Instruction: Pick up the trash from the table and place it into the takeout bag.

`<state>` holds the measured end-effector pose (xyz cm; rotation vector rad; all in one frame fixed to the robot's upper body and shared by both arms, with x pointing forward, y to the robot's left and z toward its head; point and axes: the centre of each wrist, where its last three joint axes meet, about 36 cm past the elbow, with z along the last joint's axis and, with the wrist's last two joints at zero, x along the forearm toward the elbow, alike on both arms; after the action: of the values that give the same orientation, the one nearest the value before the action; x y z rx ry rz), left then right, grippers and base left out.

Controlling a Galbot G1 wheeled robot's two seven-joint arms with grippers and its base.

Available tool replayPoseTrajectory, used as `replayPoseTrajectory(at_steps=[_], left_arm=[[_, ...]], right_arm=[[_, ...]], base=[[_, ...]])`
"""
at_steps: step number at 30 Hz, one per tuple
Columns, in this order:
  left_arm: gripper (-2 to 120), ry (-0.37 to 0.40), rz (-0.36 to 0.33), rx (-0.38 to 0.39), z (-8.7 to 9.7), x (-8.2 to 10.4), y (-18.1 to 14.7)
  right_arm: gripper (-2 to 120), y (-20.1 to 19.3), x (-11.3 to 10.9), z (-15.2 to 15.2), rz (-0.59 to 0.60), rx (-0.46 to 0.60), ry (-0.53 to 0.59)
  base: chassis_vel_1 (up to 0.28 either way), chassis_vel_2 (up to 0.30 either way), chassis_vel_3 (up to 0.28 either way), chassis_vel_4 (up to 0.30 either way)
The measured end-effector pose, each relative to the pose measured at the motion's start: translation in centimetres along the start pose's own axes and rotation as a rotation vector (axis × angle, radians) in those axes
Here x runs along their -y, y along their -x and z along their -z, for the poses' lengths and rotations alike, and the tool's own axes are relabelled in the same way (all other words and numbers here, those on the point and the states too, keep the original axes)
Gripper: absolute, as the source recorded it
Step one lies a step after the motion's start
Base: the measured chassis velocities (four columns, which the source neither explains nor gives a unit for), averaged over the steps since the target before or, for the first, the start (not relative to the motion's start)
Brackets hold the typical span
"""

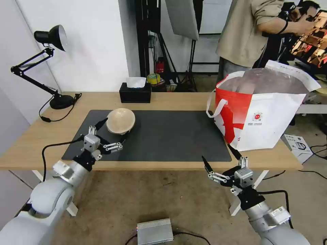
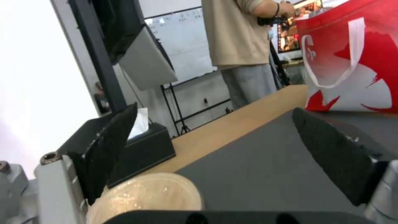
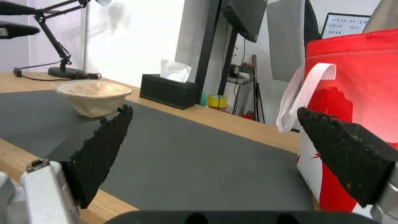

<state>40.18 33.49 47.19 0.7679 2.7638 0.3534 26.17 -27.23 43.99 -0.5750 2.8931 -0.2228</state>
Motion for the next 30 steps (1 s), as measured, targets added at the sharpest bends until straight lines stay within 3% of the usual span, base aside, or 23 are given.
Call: replayPoseTrajectory(at_steps=[12, 20, 30], left_arm=[[100, 0.025, -0.062, -0.037, 0.0, -0.8, 2.1], [100, 0.061, -0.119, -0.091, 0.1, -2.5, 3.3], [100, 0.110, -0.142, -0.147, 0.4, -4.5, 3.3]], right_arm=[[100, 0.0, 0.0, 0.0, 0.000, 0.000, 0.000], [100, 0.0, 0.0, 0.0, 0.000, 0.000, 0.000], [100, 0.0, 0.0, 0.0, 0.000, 0.000, 0.000]], base=[[0.000, 0.000, 0.000, 0.000], [0.000, 0.000, 0.000, 0.000], [0.000, 0.000, 0.000, 0.000]])
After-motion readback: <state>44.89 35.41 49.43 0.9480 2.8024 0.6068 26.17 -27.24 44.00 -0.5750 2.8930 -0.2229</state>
